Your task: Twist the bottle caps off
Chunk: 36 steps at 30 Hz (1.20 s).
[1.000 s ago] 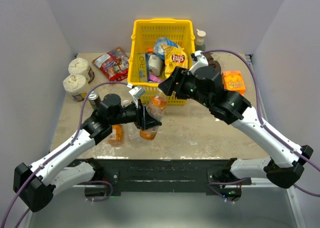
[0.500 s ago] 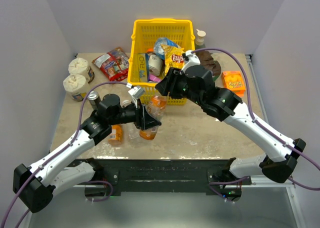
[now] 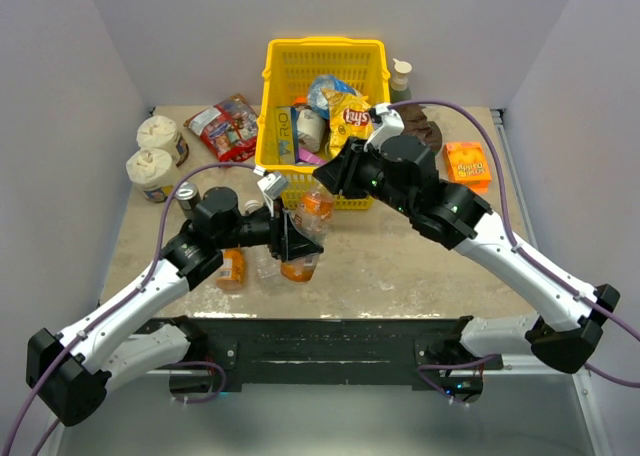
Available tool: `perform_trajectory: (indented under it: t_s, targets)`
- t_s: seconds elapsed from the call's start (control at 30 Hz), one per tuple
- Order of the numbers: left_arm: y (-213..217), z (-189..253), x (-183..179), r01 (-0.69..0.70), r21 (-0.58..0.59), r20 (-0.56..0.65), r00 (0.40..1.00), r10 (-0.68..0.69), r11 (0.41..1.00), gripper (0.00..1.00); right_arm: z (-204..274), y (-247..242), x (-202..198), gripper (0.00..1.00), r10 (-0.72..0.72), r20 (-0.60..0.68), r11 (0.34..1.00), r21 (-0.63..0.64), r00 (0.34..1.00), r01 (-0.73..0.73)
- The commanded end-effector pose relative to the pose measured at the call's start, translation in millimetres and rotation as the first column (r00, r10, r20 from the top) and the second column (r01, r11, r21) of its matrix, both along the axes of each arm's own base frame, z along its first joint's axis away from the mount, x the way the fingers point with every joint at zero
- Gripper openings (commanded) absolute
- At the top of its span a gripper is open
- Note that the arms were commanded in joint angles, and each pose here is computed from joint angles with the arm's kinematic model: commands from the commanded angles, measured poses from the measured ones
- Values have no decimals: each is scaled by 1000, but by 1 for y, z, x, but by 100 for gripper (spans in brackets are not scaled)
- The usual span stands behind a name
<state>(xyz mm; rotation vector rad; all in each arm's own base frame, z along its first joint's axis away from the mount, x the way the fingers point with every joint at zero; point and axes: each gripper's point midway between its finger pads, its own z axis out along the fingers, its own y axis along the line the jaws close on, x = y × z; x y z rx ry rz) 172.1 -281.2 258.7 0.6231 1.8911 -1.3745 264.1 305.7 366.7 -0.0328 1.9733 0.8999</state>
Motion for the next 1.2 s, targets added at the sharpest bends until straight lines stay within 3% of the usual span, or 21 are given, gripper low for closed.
perform_trajectory:
  t_s: [0.0,0.2,0.47,0.67,0.73,0.77,0.83,0.97,1.03,1.17]
  targets:
    - [-7,53,-29,219,-143,152,968,-198,965,41,27,12,-19,1,151,125,987,41,981,-157]
    - [-2,73,-56,393,-178,242,906,-347,902,41,35,20,-40,0,310,201,946,36,929,-323]
    - [6,82,-82,535,-184,278,833,-479,825,41,34,31,-71,0,534,223,834,20,815,-552]
    - [10,83,-90,581,-178,285,803,-523,795,40,35,28,-75,0,568,230,814,-16,790,-580]
    - [8,79,-86,563,-172,275,815,-510,808,40,38,24,-73,11,547,233,828,-11,804,-561]
    - [6,77,-81,535,-172,268,834,-483,827,40,40,22,-71,31,533,235,837,-5,813,-548]
    - [4,66,-72,489,-143,243,860,-449,861,40,45,17,-66,46,489,234,862,14,840,-506]
    - [1,48,-40,314,-70,221,931,-292,947,41,58,11,-65,94,454,256,877,44,854,-479]
    - [3,37,-36,275,-41,191,946,-262,961,41,62,7,-62,99,421,253,893,54,871,-447]
    - [6,29,-18,155,-8,186,971,-151,988,41,63,-13,-53,99,302,228,944,63,925,-324]
